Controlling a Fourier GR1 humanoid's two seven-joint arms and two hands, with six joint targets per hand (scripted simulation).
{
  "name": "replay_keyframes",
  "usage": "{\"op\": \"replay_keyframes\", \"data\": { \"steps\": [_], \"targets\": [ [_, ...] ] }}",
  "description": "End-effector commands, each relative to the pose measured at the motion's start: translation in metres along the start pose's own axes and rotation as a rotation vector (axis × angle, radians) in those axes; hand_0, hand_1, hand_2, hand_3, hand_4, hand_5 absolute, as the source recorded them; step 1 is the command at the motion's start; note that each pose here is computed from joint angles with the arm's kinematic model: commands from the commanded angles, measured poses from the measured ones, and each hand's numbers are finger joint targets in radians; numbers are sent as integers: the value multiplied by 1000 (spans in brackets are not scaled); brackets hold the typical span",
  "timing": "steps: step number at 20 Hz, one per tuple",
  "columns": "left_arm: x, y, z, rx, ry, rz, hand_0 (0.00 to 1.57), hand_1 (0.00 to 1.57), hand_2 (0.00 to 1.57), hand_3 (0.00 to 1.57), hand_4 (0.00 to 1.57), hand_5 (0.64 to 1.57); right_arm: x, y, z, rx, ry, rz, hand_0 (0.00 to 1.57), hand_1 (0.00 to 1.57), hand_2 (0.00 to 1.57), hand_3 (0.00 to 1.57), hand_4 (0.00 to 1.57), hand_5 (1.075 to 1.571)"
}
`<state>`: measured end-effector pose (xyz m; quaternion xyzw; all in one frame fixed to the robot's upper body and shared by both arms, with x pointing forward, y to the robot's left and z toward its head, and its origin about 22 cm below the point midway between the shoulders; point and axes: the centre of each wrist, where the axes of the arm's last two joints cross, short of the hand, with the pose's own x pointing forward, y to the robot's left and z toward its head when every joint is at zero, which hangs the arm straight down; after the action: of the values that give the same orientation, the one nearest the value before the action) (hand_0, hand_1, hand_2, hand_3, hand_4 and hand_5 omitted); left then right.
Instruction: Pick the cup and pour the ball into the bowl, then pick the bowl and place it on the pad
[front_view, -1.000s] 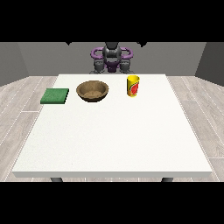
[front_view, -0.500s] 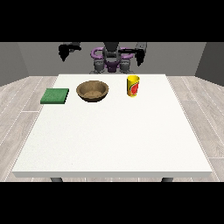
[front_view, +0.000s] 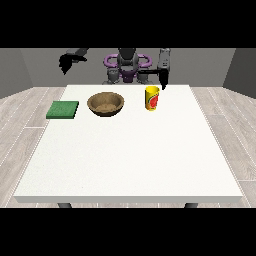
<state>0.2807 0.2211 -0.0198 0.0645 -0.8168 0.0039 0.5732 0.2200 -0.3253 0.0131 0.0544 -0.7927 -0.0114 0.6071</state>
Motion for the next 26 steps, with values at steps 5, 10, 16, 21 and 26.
{"op": "replay_keyframes", "data": {
  "steps": [5,10,16,21,26],
  "targets": [
    [-41,-10,-12,42,24,-48,0,0,0,0,0,1456,5,-20,-13,3,4,-7,0,0,0,0,250,1570],
    [-53,0,-27,84,-13,-89,340,340,0,0,0,1476,-5,-22,-9,62,-48,-4,0,0,0,0,266,1569],
    [-78,0,9,104,-48,-267,1296,1296,1571,1571,1148,1561,18,-68,-11,30,-108,-23,0,0,0,0,217,1570],
    [-73,-15,-14,74,21,-350,1304,1304,1571,1571,1205,1556,7,-70,-2,18,-1,-18,0,0,0,0,343,1569],
    [-64,-30,-22,0,16,-610,1328,1328,1571,1571,1211,1559,0,-89,8,-1,116,-13,0,0,0,0,420,1571]
  ]
}}
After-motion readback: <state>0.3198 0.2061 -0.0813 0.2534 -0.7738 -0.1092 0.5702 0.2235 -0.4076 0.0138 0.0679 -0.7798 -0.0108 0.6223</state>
